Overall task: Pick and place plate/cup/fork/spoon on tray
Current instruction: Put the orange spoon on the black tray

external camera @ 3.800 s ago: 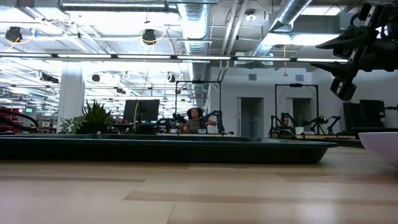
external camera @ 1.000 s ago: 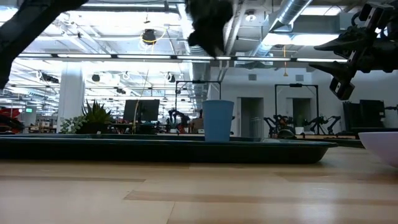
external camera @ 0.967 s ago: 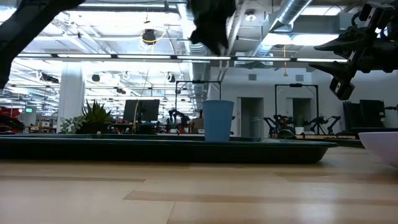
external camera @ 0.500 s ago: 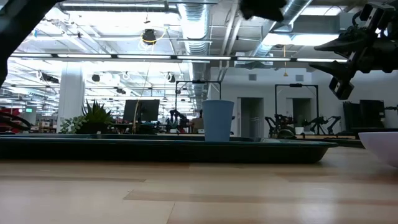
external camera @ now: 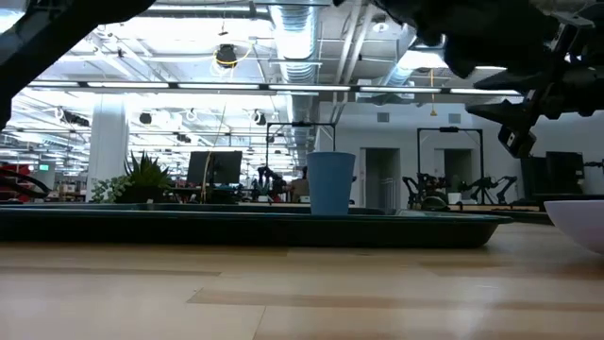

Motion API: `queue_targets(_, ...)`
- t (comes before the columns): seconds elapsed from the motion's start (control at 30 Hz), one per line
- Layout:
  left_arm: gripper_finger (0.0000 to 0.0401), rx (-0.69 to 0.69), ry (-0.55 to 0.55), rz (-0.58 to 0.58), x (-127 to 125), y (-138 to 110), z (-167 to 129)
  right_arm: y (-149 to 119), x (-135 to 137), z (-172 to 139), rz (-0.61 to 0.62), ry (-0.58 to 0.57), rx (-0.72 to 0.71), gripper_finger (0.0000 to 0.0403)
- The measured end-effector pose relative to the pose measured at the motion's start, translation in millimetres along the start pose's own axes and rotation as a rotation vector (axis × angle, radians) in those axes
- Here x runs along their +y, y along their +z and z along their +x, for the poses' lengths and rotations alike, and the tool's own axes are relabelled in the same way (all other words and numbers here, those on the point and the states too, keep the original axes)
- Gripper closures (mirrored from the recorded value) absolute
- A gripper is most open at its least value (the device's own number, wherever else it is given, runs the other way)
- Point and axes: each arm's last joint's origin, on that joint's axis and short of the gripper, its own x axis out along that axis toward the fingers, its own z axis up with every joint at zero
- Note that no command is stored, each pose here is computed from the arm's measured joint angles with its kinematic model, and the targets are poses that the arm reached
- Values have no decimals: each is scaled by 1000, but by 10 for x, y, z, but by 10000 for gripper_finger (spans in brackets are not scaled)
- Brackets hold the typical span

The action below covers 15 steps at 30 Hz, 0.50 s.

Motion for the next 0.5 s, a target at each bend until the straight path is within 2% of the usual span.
queue_targets(0.17,211,38,24,40,-83,-87,279,-11,-15,15,6,-15,17,221)
queue_targets(0.3,211,-12,32,46,-158,-96,527,-21,-27,27,11,-27,32,221)
queue_targets(0.5,211,13,105,45,-217,-135,635,-34,-41,42,10,-41,50,221)
